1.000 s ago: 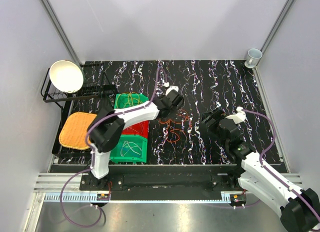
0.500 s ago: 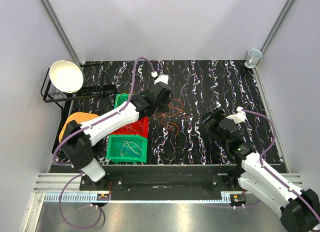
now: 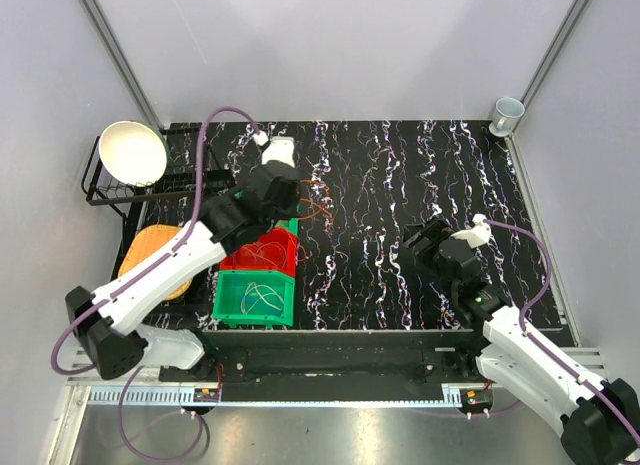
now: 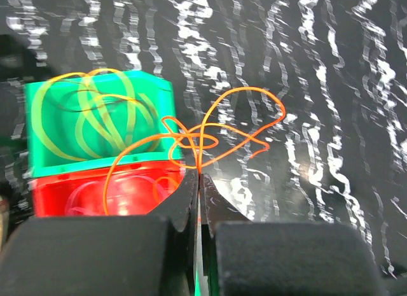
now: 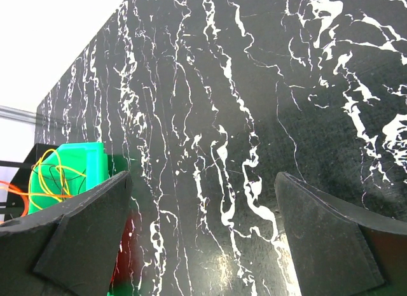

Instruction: Untangle the cables

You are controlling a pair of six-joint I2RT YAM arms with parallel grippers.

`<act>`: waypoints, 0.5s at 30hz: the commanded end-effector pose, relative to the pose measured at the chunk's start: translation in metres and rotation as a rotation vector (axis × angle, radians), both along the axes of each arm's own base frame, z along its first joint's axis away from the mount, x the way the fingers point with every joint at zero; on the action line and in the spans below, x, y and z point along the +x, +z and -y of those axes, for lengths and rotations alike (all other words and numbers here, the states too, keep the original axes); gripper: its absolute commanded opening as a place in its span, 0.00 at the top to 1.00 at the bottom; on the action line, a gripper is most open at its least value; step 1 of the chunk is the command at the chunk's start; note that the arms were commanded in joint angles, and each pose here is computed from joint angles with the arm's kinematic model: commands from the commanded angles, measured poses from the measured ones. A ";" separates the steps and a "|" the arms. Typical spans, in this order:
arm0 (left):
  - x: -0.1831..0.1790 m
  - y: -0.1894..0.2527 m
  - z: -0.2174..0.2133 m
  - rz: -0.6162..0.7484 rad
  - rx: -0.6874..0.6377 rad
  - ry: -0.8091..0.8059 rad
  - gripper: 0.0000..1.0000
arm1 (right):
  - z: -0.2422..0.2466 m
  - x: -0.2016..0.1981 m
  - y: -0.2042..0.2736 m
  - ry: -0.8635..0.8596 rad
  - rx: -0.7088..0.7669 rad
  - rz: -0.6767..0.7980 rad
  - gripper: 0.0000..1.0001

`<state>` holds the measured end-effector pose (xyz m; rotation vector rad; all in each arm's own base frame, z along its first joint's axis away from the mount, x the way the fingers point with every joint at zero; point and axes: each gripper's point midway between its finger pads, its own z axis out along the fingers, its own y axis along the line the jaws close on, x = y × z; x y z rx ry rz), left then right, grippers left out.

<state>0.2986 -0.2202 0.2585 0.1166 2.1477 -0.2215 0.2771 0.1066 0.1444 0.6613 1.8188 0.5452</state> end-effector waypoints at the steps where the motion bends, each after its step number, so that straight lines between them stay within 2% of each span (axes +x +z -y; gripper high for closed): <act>1: -0.002 0.007 -0.038 0.043 0.060 0.077 1.00 | -0.001 0.004 0.010 -0.006 0.026 0.037 0.00; 15: -0.002 0.020 -0.097 0.090 0.085 0.231 1.00 | -0.002 0.005 0.009 -0.003 0.025 0.032 0.00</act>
